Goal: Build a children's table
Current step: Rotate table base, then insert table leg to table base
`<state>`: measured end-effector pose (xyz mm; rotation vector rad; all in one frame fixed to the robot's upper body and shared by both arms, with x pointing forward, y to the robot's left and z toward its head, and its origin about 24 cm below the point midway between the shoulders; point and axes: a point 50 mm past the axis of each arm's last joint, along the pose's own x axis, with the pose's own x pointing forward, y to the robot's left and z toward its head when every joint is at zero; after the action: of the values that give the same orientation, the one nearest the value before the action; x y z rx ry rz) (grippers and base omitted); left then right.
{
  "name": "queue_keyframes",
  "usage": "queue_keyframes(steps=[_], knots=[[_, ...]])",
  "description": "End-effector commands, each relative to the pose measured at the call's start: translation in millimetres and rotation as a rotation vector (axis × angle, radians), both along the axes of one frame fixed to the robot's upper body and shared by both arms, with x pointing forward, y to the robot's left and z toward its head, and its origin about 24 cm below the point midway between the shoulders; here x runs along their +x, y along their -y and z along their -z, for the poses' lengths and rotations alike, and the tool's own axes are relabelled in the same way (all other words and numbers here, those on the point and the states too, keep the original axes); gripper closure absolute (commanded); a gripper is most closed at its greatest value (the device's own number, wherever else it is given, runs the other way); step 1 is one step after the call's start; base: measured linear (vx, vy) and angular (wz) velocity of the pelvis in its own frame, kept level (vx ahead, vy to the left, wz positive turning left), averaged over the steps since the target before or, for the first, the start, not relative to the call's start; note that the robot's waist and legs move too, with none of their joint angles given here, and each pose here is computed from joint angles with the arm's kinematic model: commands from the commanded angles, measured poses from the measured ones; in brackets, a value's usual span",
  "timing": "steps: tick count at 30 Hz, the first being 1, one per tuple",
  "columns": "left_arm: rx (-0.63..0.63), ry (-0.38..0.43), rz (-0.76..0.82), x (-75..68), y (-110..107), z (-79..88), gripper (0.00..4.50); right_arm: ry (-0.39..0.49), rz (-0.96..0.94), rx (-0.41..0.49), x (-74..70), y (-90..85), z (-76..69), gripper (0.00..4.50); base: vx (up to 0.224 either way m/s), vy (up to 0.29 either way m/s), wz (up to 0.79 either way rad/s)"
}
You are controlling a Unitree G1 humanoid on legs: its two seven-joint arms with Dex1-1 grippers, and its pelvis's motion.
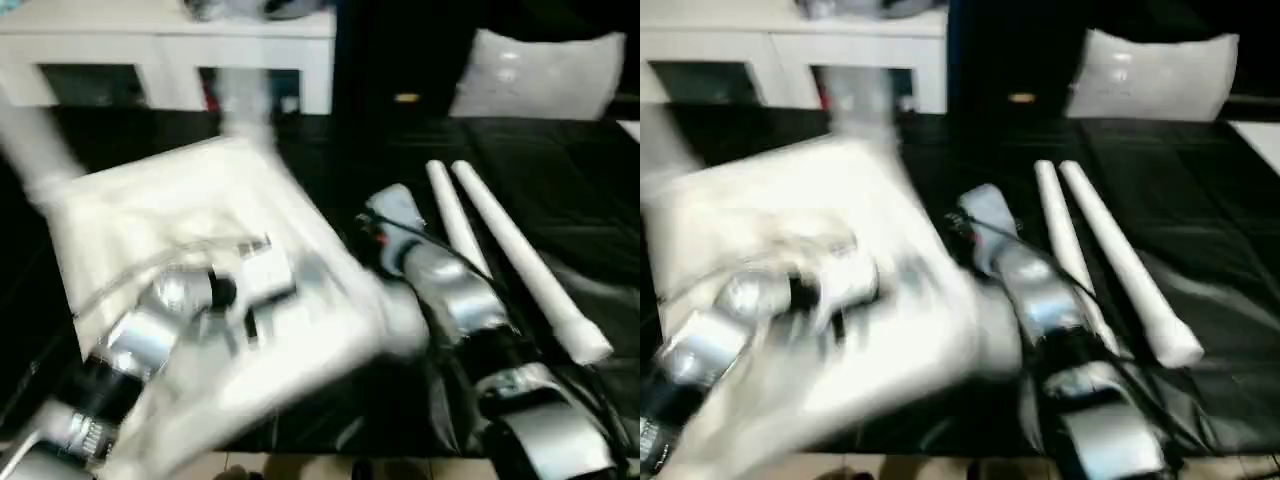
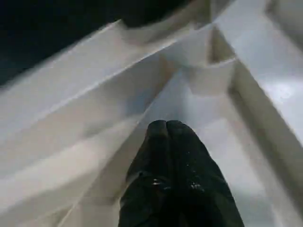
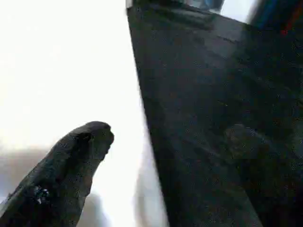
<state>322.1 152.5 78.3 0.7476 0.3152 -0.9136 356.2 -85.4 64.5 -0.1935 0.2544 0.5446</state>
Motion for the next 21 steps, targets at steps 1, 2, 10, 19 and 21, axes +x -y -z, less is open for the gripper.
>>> queue_keyframes(steps=[1,2,10,19,21], knots=[[0.055,0.005,-0.062,1.5,-14.4,9.2,4.49,0.041,0.039,0.02,5.2,11.1,-13.9,0.0,0.0,0.0,0.0],[0.068,0.021,-0.078,3.5,-16.9,9.9,4.49,0.056,0.055,0.027,6.5,15.2,-18.6,0.0,0.0,0.0,0.0],[-0.051,0.093,-0.098,9.7,-15.5,6.6,4.49,0.121,0.085,0.042,5.0,35.9,-38.8,0.0,0.0,0.0,0.0],[-0.237,0.036,-0.01,-20.6,-15.0,-15.3,4.49,0.096,0.109,-0.042,4.9,56.2,-26.1,0.0,0.0,0.0,0.0],[-0.255,0.035,-0.002,-25.9,-15.7,-20.8,4.49,0.087,0.109,-0.046,4.4,58.4,-27.8,0.0,0.0,0.0,0.0]])
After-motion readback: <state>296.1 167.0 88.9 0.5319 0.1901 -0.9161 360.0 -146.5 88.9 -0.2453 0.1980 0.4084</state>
